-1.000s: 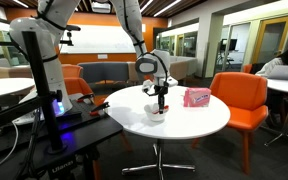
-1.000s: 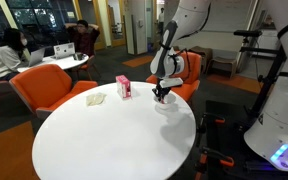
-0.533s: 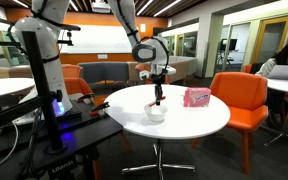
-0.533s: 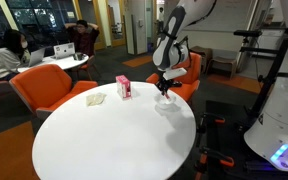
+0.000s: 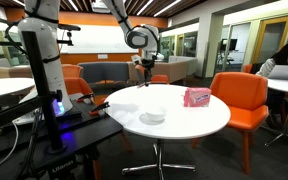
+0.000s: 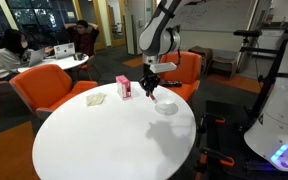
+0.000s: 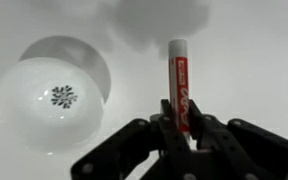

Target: Pick up the marker from the bowl and place it on the table

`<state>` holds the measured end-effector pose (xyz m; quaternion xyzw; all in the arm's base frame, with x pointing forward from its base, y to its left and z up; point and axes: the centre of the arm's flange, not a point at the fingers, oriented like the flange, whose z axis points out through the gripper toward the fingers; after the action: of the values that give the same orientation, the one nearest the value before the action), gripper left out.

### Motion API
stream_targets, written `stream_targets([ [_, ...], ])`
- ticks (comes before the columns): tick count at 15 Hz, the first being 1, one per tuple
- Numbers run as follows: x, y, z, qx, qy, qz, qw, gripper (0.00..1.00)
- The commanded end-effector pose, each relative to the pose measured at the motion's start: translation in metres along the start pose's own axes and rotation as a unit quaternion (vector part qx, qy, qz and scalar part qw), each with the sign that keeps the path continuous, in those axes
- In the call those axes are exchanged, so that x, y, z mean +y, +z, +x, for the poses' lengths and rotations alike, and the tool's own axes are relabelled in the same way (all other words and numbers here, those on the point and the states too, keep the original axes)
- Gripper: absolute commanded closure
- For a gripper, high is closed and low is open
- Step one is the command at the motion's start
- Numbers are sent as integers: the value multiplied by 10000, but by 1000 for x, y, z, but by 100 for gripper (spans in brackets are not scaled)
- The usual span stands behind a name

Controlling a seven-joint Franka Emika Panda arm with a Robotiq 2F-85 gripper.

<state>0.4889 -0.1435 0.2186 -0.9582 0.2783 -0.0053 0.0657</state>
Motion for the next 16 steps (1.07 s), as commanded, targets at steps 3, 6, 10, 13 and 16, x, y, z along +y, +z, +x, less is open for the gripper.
stream_targets([
  [3,-65,73,-26,-554,-392,-118,9976,95],
  [6,-79,112,-27,-845,-593,-89,9946,95],
  [10,-77,133,-8,-818,-657,-223,9942,56],
  [13,-75,121,-7,-799,-696,-166,9942,41],
  [16,-78,77,-23,-571,-806,-108,9951,19],
])
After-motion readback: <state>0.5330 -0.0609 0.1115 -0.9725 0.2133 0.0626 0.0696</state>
